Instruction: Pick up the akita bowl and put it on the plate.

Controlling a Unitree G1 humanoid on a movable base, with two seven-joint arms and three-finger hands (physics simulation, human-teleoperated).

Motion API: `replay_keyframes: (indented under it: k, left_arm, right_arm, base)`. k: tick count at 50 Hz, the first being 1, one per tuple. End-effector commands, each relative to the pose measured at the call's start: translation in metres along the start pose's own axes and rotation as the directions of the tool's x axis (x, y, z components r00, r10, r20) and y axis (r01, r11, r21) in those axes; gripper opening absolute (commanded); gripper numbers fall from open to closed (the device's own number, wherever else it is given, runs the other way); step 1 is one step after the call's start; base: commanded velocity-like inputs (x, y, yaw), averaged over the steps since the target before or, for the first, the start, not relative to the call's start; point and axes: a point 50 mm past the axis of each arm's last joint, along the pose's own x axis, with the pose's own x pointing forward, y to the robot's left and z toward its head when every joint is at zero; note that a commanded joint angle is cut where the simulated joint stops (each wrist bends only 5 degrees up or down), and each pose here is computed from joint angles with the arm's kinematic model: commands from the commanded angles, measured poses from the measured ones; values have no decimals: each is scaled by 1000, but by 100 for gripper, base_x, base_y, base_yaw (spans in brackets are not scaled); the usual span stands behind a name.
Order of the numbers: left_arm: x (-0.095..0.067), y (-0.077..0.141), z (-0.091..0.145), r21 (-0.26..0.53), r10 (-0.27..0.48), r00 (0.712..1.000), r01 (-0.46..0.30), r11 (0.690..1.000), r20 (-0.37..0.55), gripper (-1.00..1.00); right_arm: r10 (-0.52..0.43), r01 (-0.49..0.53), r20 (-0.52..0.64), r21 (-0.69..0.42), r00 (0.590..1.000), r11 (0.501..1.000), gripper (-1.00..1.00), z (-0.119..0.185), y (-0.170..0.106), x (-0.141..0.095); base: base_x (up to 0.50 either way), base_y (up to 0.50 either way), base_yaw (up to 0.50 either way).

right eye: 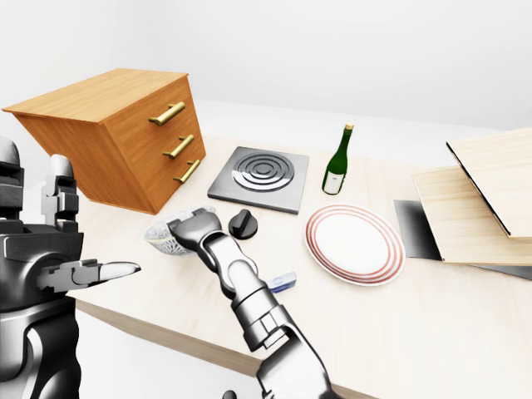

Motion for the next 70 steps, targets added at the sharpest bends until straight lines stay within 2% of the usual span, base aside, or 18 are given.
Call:
replay_keyframes:
  k: [1, 4, 8, 10, 11, 13, 15, 19, 26, 28, 29, 31, 33, 43, 53, 60, 65, 70]
  left_arm:
    - [0, 0, 0, 0, 1, 1000, -1, 1000, -2, 100]
    - [0, 0, 0, -1, 1, 1000, -1, 1000, 2, 100]
    - [0, 1, 3, -2, 2, 1000, -2, 1000, 10, 100]
    - [-4, -3, 12, -6, -16, 999, 16, 1000, 37, 100]
    - [-5, -3, 13, -7, -18, 999, 19, 1000, 42, 100]
    - [-3, -2, 12, -10, -10, 999, 10, 1000, 46, 100]
    - [-2, -1, 13, -11, -5, 999, 6, 1000, 53, 100]
    - [-1, 0, 14, -8, 1, 998, 0, 1000, 59, 100]
    - [0, 1, 17, -13, 7, 997, -6, 1000, 74, 100]
    - [0, 0, 17, -13, 6, 997, -5, 1000, 75, 100]
    - [0, 0, 18, -14, 4, 997, -3, 1000, 75, 100]
    - [1, 0, 15, -13, 4, 998, -3, 1000, 69, 100]
    - [1, 1, 19, -14, 7, 997, -6, 1000, 83, 100]
    - [2, 2, 18, -15, 16, 996, -15, 1000, 85, 100]
    - [3, 2, 19, -15, 20, 996, -19, 1000, 88, 100]
    - [3, 3, 23, -14, 20, 994, -19, 1000, 106, 100]
    - [2, 2, 24, -15, 20, 994, -18, 1000, 108, 100]
    - [3, 3, 23, -15, 21, 994, -19, 1000, 108, 100]
  right_arm:
    - [-134, 134, 22, 24, 991, 991, -100, 2, -30, -2]
    - [-203, 203, 1, -39, 979, 978, -100, -4, -41, -2]
    - [-208, 208, 0, 56, 978, 977, -100, -16, -60, -7]
    - [-254, 255, -26, 12, 967, 967, -100, -29, -76, -10]
    - [-259, 260, -24, 45, 965, 965, -100, -32, -81, -11]
    - [-300, 300, -41, -6, 953, 954, -100, -38, -91, -12]
    - [-319, 320, -38, 22, 947, 947, -100, -41, -101, -15]
    - [-334, 335, -71, 4, 940, 942, -100, -56, -108, -18]
    - [-361, 365, -93, 34, 928, 930, -100, -74, -118, -40]
    - [-381, 381, -112, -26, 918, 924, -100, -78, -121, -47]
    - [-381, 384, -99, 9, 919, 923, -100, -77, -126, -55]
    - [-392, 393, -88, -1, 916, 919, -100, -75, -130, -63]
    - [-400, 399, -99, -38, 911, 916, -100, -76, -131, -73]
    - [-396, 390, -119, -68, 911, 918, -100, -74, -120, -110]
    - [-555, 547, -109, -95, 825, 832, -100, -60, -113, -164]
    - [-587, 574, -135, -125, 799, 810, -100, -60, -103, -185]
    - [-663, 651, -143, -128, 734, 748, -100, -52, -104, -212]
    - [-679, 666, -177, -133, 713, 734, -100, -56, -99, -228]
  base:
    - [0, 0, 0]
    - [0, 0, 0]
    - [0, 0, 0]
    - [0, 0, 0]
    - [0, 0, 0]
    - [0, 0, 0]
    - [0, 0, 0]
    - [0, 0, 0]
    - [0, 0, 0]
    - [0, 0, 0]
    - [0, 0, 0]
    - [0, 0, 0]
    - [0, 0, 0]
    - [0, 0, 0]
    - [0, 0, 0]
    - [0, 0, 0]
    - [0, 0, 0]
    - [0, 0, 0]
